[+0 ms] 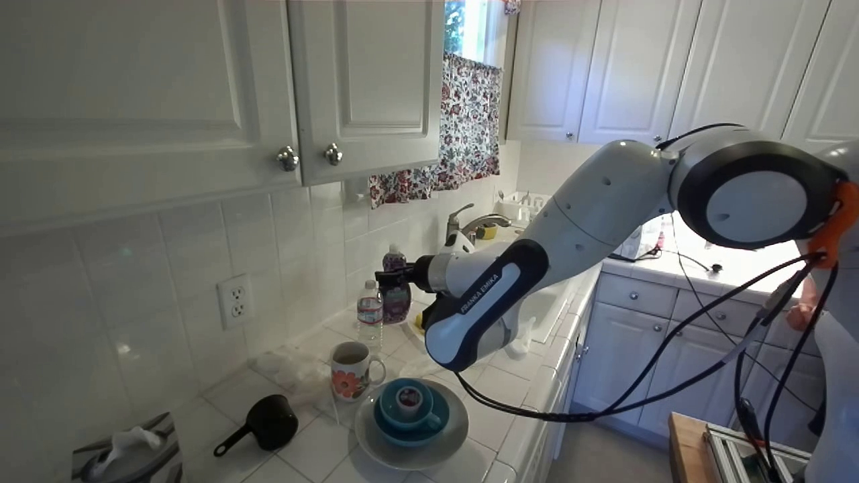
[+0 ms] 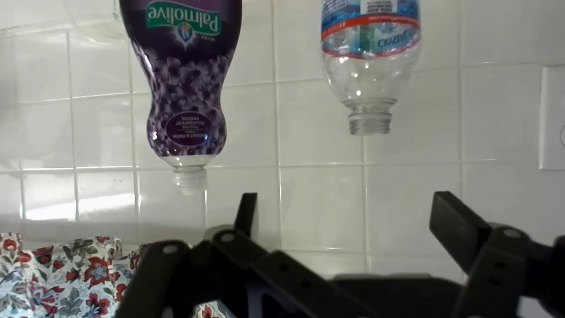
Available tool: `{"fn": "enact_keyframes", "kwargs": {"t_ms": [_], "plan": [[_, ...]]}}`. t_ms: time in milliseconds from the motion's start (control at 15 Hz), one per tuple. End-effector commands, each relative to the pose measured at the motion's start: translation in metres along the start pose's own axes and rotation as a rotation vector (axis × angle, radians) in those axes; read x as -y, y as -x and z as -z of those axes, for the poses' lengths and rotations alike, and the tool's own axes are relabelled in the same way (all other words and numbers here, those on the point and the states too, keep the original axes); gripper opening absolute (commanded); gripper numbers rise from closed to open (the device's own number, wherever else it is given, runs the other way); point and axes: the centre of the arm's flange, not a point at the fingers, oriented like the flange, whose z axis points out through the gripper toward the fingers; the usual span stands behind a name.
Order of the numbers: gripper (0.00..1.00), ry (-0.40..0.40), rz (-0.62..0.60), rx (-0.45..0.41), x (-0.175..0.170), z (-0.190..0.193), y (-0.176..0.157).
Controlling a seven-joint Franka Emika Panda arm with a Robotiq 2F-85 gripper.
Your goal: Pick up the bottle and pour some water in the cup
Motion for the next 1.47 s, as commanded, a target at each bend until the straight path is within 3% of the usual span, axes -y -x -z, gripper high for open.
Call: {"fn": "enact_keyframes", "kwargs": {"t_ms": [0,267,867,1400], "plan": [[1.0,-0.001,-0.003,0.003,0.001,-0.001,0.002],[1.0,0.0,-0.008,0.006,0.0,-0.001,0.003],[1.0,-0.006,0.017,-0.114,0.011,-0.034,0.021],[1.0,-0.018,0.047,-0.148,0.029,-0.069,0.037]]}}
